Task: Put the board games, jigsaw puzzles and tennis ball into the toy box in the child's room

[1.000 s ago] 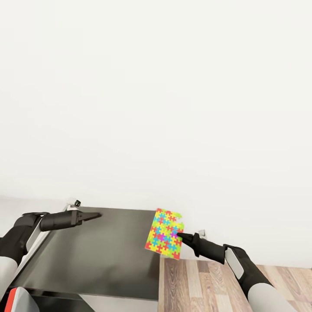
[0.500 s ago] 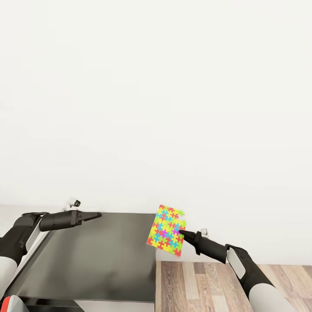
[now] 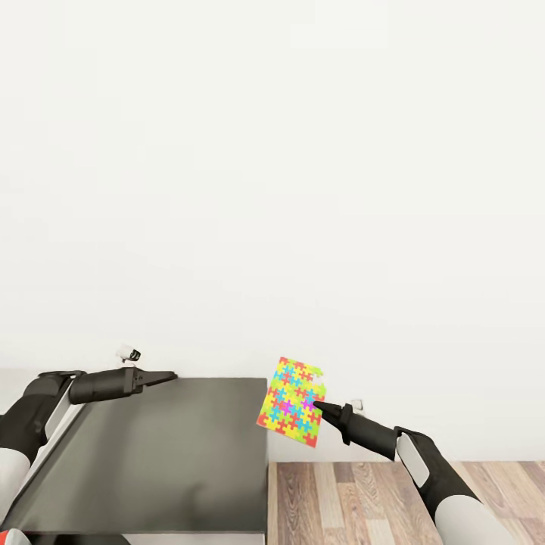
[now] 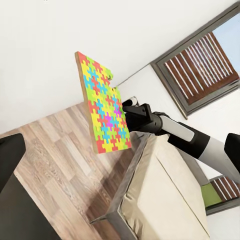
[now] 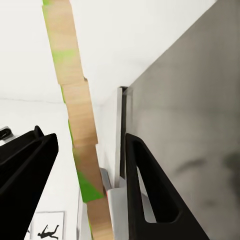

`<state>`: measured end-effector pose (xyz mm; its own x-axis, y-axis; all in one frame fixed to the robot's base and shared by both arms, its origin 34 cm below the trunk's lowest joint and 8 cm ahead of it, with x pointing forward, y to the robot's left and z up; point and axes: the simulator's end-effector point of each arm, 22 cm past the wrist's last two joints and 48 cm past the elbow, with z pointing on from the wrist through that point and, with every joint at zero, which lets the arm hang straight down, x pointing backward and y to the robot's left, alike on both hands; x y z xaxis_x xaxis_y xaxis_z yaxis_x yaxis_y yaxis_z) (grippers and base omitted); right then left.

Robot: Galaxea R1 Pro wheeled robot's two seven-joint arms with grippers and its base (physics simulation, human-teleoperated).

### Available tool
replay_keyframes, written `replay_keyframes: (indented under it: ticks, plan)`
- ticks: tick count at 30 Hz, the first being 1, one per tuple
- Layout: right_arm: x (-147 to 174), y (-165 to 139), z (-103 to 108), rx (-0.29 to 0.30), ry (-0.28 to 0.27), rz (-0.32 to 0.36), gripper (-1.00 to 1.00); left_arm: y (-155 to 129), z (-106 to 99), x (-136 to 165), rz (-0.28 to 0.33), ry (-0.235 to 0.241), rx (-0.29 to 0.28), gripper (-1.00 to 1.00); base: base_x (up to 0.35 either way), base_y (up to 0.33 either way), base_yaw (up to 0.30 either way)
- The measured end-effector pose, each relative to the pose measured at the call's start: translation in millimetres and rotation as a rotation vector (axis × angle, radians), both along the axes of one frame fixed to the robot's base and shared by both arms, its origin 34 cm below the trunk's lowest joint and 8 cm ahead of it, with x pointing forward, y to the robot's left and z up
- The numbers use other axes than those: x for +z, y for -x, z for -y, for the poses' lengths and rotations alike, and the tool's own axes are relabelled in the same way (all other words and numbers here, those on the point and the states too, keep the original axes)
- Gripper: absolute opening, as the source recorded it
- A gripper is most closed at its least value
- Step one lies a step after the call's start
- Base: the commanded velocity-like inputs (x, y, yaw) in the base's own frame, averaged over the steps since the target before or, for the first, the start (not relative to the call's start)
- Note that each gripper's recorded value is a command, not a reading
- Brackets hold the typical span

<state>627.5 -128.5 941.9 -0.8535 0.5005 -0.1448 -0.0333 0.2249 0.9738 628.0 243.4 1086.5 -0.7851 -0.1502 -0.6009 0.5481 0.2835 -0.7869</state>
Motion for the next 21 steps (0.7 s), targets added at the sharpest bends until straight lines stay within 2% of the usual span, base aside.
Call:
replay_keyframes:
  ticks: [8,21]
  plan:
    - [7,-1,0,0.000,0.000,0.013,-1.00,1,0,7,0.013,0.000,0.000,1.00,0.000,0.000,-0.010]
    - [13,-2,0,0.000,0.005,0.026,-1.00,2,0,14,0.024,0.002,0.000,1.00,-0.038,0.000,0.056]
